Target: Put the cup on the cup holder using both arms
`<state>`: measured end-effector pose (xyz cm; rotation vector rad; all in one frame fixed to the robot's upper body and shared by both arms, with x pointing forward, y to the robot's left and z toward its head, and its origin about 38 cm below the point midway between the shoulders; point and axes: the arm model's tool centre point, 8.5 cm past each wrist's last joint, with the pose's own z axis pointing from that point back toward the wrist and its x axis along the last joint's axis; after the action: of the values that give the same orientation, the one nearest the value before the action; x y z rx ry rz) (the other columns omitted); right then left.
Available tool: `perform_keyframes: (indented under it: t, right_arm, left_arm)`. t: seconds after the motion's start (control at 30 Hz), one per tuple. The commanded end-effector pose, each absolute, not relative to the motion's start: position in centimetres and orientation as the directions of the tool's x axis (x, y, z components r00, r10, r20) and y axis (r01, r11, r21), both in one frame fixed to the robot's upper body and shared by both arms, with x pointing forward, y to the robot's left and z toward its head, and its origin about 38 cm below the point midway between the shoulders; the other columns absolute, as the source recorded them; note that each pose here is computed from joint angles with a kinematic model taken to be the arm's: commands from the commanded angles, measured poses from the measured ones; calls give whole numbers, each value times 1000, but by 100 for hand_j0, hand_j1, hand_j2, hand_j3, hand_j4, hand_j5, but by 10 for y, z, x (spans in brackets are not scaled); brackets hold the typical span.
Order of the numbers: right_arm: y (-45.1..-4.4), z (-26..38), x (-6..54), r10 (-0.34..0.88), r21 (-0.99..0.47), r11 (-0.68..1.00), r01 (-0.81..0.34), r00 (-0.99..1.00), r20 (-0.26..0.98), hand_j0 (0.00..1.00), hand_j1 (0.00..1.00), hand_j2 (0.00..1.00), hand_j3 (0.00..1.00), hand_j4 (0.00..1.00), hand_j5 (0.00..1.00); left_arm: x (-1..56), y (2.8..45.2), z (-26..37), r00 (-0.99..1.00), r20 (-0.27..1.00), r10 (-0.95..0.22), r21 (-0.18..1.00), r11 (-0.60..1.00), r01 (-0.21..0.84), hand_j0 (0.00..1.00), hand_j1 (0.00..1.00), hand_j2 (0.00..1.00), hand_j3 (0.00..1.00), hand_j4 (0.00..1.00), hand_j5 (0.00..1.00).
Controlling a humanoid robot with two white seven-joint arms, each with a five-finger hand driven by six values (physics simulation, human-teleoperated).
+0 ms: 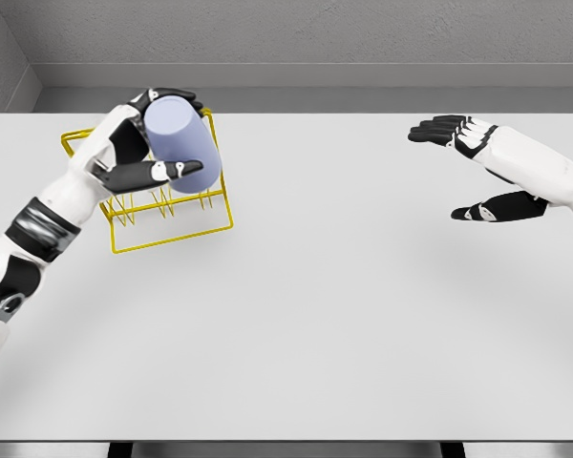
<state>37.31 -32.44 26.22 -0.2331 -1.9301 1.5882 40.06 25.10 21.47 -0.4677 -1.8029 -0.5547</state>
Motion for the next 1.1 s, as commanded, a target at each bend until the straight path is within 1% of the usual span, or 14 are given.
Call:
perform_keyframes:
  t: [0.0, 0.3, 0.37, 0.5, 0.53, 0.57, 0.6, 0.77, 0.93, 1.07]
  right_arm:
    - [-325, 263, 373, 500, -931, 268, -247, -791, 353, 100, 100, 100, 100, 100, 100]
    - [-325, 263, 373, 500, -931, 268, -247, -791, 353, 100, 100, 100, 100, 100, 100]
    - [-325, 263, 373, 500, -931, 268, -247, -791, 353, 100, 100, 100, 100, 100, 100]
    - [-325, 263, 373, 500, -931, 268, -247, -791, 353, 100, 100, 100, 100, 100, 100]
    - [-325, 263, 373, 500, -931, 268, -247, -791, 353, 100, 100, 100, 100, 100, 100]
    - [-325, 263, 373, 500, -931, 268, -247, -791, 353, 100, 100, 100, 100, 100, 100]
    - [-325, 263, 373, 500, -931, 268, -247, -791, 353, 100, 100, 100, 100, 100, 100]
    - [-325, 263, 373, 500, -931, 268, -247, -791, 353, 100, 100, 100, 100, 100, 100]
    - [-325, 263, 373, 500, -931, 268, -247, -791, 353, 100, 100, 100, 100, 100, 100]
    - [-325, 263, 373, 500, -931, 268, -247, -791, 353, 100, 100, 100, 100, 100, 100]
  left_arm:
    - [401, 249, 214, -279, 959, 43, 130, 810, 572, 60, 60, 60, 60, 60, 60]
    - [402, 248, 211, -266, 963, 39, 125, 810, 573, 63, 63, 63, 63, 63, 63]
    - [402, 247, 211, -266, 963, 41, 124, 809, 574, 66, 66, 66, 66, 66, 66]
    - [402, 247, 211, -265, 963, 40, 124, 809, 574, 66, 66, 66, 66, 66, 66]
    - [402, 247, 211, -265, 963, 40, 124, 809, 574, 71, 71, 71, 71, 71, 71]
    - [402, 247, 210, -258, 966, 34, 125, 809, 574, 80, 80, 80, 80, 80, 80]
    - [403, 247, 209, -250, 968, 30, 124, 809, 575, 84, 84, 84, 84, 84, 84]
    - [403, 247, 210, -258, 966, 21, 136, 808, 573, 94, 94, 94, 94, 94, 94]
    - [404, 247, 212, -262, 965, 19, 140, 808, 572, 93, 93, 93, 93, 93, 93]
    - [405, 246, 213, -271, 962, 10, 153, 807, 571, 83, 83, 83, 83, 83, 83]
